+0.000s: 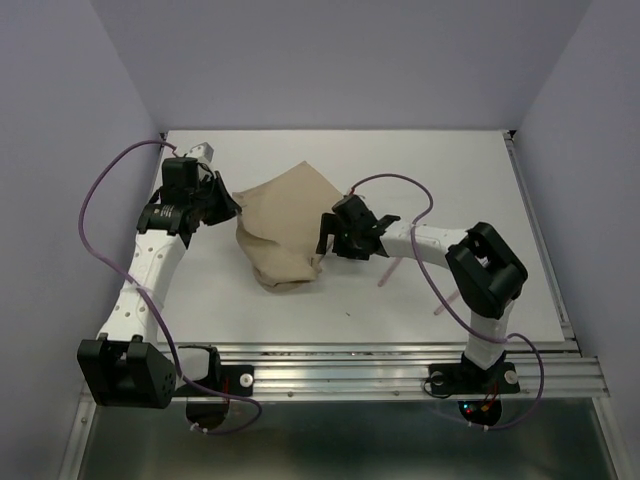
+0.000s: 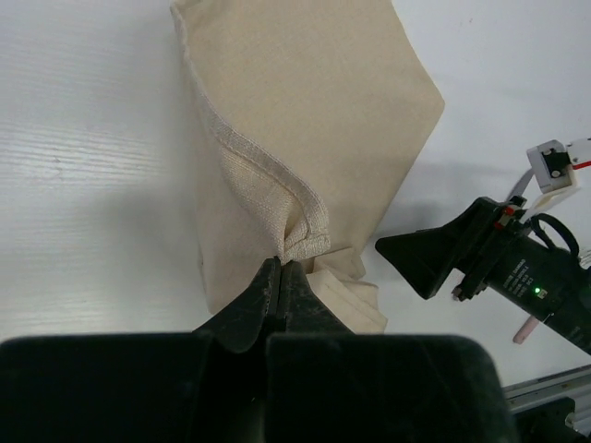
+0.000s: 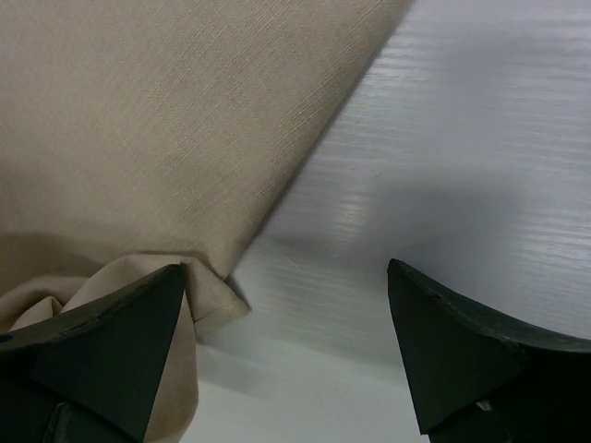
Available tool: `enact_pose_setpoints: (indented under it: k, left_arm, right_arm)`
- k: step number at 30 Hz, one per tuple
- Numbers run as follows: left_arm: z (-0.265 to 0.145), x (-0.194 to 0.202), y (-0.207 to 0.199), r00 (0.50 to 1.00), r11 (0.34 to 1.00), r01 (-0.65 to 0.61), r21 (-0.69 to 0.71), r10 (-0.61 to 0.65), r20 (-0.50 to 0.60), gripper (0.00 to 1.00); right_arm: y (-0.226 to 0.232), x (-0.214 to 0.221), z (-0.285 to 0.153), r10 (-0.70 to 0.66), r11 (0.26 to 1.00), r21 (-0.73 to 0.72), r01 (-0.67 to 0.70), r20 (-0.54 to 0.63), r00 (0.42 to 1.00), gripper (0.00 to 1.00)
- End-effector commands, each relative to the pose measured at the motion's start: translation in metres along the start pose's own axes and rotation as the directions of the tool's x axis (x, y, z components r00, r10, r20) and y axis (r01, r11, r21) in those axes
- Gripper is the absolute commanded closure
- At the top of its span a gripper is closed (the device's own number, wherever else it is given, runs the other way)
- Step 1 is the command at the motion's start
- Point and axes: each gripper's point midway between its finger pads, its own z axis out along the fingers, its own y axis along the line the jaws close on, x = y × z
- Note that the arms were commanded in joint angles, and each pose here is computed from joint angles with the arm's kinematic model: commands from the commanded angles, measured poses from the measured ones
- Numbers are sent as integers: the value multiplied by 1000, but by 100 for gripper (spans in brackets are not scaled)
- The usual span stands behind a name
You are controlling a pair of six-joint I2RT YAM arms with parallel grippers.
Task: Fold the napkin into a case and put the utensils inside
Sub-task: Flatten out the crumpled napkin at the center of the board.
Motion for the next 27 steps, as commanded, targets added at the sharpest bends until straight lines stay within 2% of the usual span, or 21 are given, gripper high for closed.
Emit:
enact_pose_setpoints:
  k: [1, 5, 15, 22, 25, 27]
  left_arm:
    - [-18, -30, -11, 993, 1000, -19, 19, 16, 113, 100]
    - [-18, -31, -11, 994, 1000, -10, 13, 9, 108, 100]
    - [-23, -37, -8, 988, 1000, 21, -10, -19, 152, 100]
    - [-23, -36, -1, 987, 999, 34, -35, -28, 158, 100]
    - [-21, -33, 0, 988, 999, 39, -36, -33, 151, 100]
    - [-21, -32, 0, 988, 998, 47, -33, -42, 147, 100]
  right_arm:
    - [41, -8, -4, -16, 993, -114, 19, 28, 999, 6]
    - [55, -3, -7, 0, 984, -177, 3, 16, 1000, 10]
    - [51, 28, 1, -35, 993, -115, 30, -39, 999, 27]
    - [56, 58, 1, -58, 989, -138, 48, -73, 996, 39]
    - [55, 63, 7, -58, 990, -136, 45, -92, 994, 46]
    - [54, 55, 9, -60, 992, -114, 53, -60, 996, 50]
